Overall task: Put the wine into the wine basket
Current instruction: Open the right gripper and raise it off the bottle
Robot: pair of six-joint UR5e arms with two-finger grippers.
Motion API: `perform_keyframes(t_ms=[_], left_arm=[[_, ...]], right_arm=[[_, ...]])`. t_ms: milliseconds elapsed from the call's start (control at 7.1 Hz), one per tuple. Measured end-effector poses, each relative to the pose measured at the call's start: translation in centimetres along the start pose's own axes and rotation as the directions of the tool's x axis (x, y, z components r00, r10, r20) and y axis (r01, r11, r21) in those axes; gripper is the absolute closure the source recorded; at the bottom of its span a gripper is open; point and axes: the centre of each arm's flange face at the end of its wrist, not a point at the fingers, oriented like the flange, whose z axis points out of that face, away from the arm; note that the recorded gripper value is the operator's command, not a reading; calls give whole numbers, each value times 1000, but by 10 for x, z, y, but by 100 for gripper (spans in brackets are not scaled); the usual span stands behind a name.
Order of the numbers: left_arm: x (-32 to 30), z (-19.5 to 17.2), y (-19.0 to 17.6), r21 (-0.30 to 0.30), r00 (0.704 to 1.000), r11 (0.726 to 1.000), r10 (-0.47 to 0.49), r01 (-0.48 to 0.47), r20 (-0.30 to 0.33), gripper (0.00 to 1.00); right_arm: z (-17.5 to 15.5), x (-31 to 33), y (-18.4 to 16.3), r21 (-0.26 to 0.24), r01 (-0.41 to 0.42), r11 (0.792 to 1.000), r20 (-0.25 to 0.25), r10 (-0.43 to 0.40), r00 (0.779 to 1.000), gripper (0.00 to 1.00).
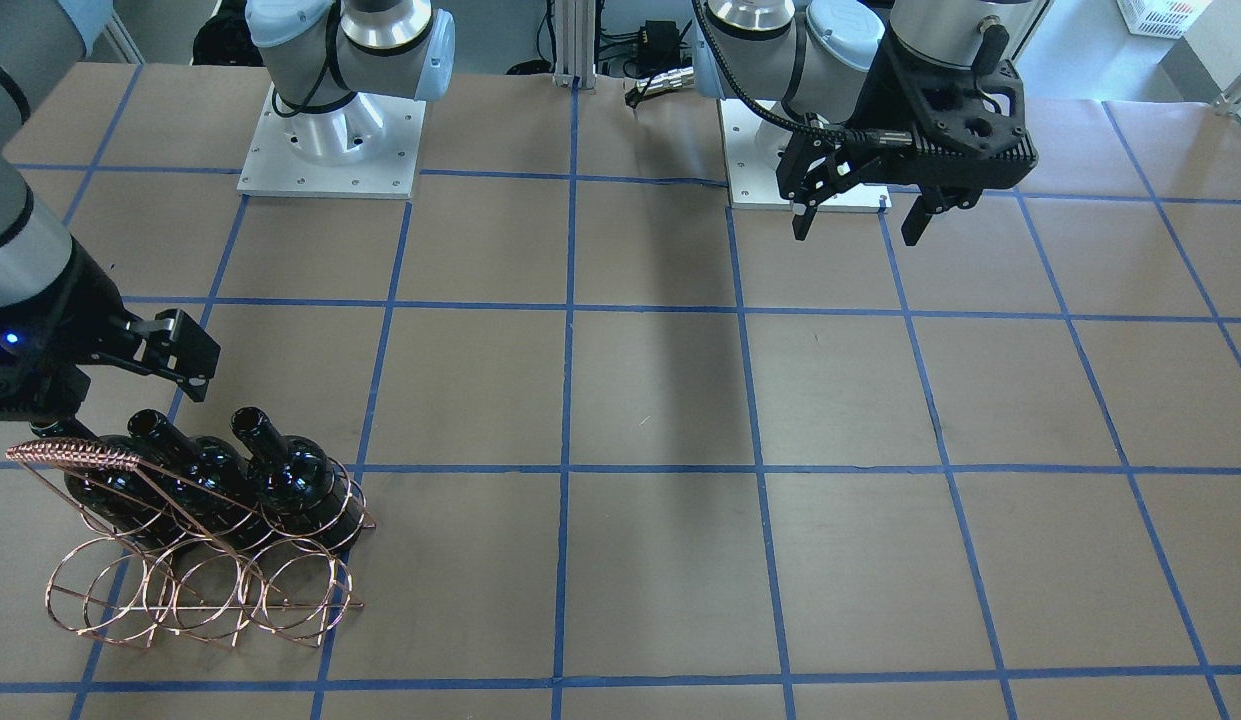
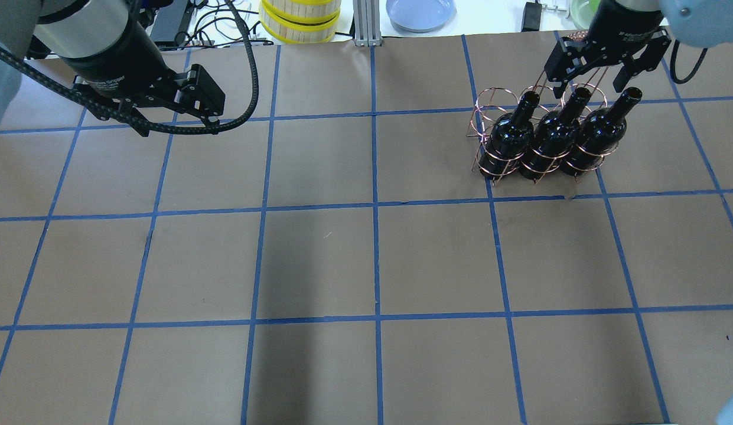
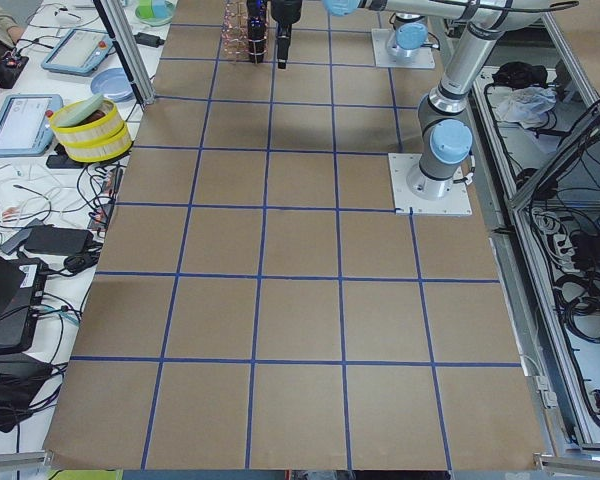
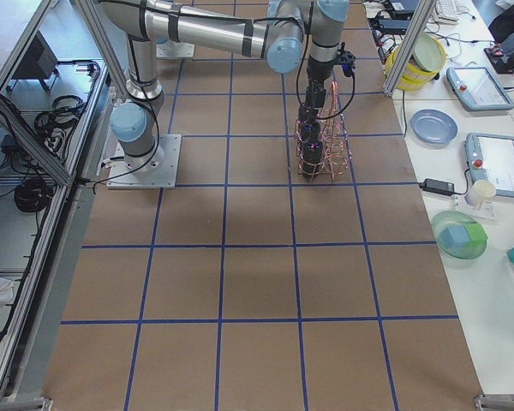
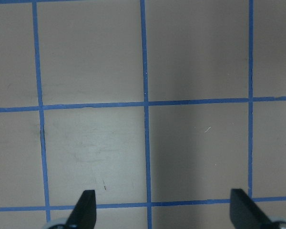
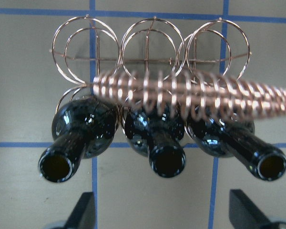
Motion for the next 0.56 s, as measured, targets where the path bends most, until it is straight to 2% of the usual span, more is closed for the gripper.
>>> perform_keyframes(t_ms=[282, 563], left_arm=[[0, 0, 0, -1, 1000, 1000, 0, 0, -1, 0], [0, 1, 0, -4, 1000, 1000, 1, -1, 1, 0]], right_arm=[[-60, -10, 53, 1, -2, 1000, 0, 2, 1000, 0], [-95, -32, 101, -28, 13, 1000, 6, -13, 1000, 0]])
